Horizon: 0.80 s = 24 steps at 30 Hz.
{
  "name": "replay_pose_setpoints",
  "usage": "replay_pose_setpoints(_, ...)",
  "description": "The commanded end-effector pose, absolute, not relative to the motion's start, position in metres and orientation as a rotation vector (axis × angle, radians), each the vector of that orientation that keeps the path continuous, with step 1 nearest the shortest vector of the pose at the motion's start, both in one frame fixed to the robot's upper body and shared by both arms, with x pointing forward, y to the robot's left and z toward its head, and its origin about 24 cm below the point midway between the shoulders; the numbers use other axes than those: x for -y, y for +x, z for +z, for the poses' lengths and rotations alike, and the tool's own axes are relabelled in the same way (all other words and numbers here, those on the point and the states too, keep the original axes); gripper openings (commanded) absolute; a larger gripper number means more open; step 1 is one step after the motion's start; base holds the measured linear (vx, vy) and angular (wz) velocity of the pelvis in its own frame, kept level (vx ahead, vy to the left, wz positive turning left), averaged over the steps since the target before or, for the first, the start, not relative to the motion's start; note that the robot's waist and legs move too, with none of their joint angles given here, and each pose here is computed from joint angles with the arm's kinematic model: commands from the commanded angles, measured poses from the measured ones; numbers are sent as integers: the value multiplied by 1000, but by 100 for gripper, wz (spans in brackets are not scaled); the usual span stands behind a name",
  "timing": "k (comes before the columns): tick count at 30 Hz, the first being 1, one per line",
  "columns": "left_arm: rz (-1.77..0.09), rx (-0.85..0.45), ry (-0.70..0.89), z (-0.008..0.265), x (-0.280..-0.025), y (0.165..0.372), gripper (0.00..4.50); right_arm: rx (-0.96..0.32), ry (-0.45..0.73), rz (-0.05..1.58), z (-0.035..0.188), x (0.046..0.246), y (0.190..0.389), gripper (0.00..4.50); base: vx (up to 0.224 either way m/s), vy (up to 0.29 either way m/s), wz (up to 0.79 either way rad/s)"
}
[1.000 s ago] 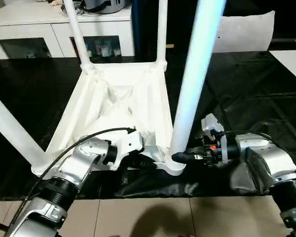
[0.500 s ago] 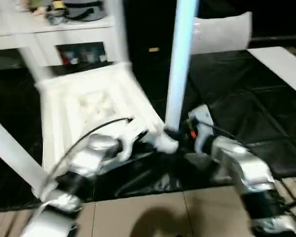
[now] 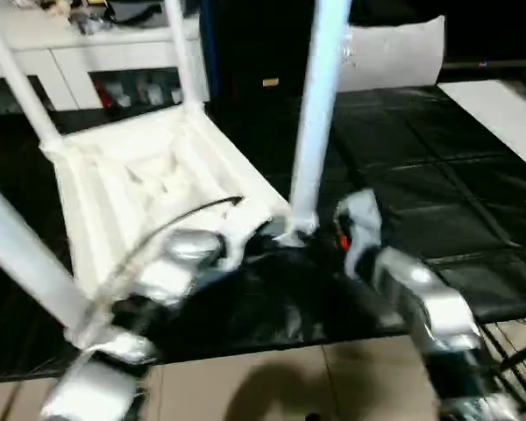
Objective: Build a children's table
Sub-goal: Rotate leg to tighten
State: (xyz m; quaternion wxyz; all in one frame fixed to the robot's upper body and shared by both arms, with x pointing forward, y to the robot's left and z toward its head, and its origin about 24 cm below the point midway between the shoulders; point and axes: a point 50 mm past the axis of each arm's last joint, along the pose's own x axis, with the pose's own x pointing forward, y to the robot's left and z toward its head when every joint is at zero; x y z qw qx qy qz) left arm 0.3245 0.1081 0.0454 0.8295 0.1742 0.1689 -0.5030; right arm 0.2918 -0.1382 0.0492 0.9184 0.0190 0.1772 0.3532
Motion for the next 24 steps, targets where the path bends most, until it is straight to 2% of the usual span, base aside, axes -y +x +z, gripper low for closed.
replay_pose_setpoints(1, -1140, -337, 388, 45, -113, 317, 0, -300, 33, 819, 65, 147, 286, 354, 0, 0, 0)
replay_pose_setpoints(2, -1140, -337, 388, 45, -113, 317, 0, -300, 33, 819, 65, 147, 286, 357, 0, 0, 0)
replay_pose_setpoints(5, -1219, -323, 387, 46, -125, 310, 0, -314, 5, 914, 68, 166, 271, 380, 0, 0, 0)
replay_pose_setpoints(8, -1280, -371, 384, 43, -137, 303, 0, -318, -33, 970, 69, 176, 263, 403, 0, 0, 0)
replay_pose_setpoints(13, -1245, -364, 273, 45, -138, 302, 0, -315, -22, 1004, 69, 173, 260, 445, 0, 0, 0)
replay_pose_setpoints(14, -1232, -348, 246, 46, -140, 302, 27, -313, -18, 1025, 69, 170, 259, 447, 0, 0, 0)
replay_pose_setpoints(17, -1204, -366, 298, 40, -148, 302, 63, -315, -18, 1050, 68, 167, 257, 450, 0, 0, 0)
replay_pose_setpoints(24, -1185, -434, 284, 37, -163, 299, 63, -313, -20, 1075, 68, 167, 256, 450, 0, 0, 0)
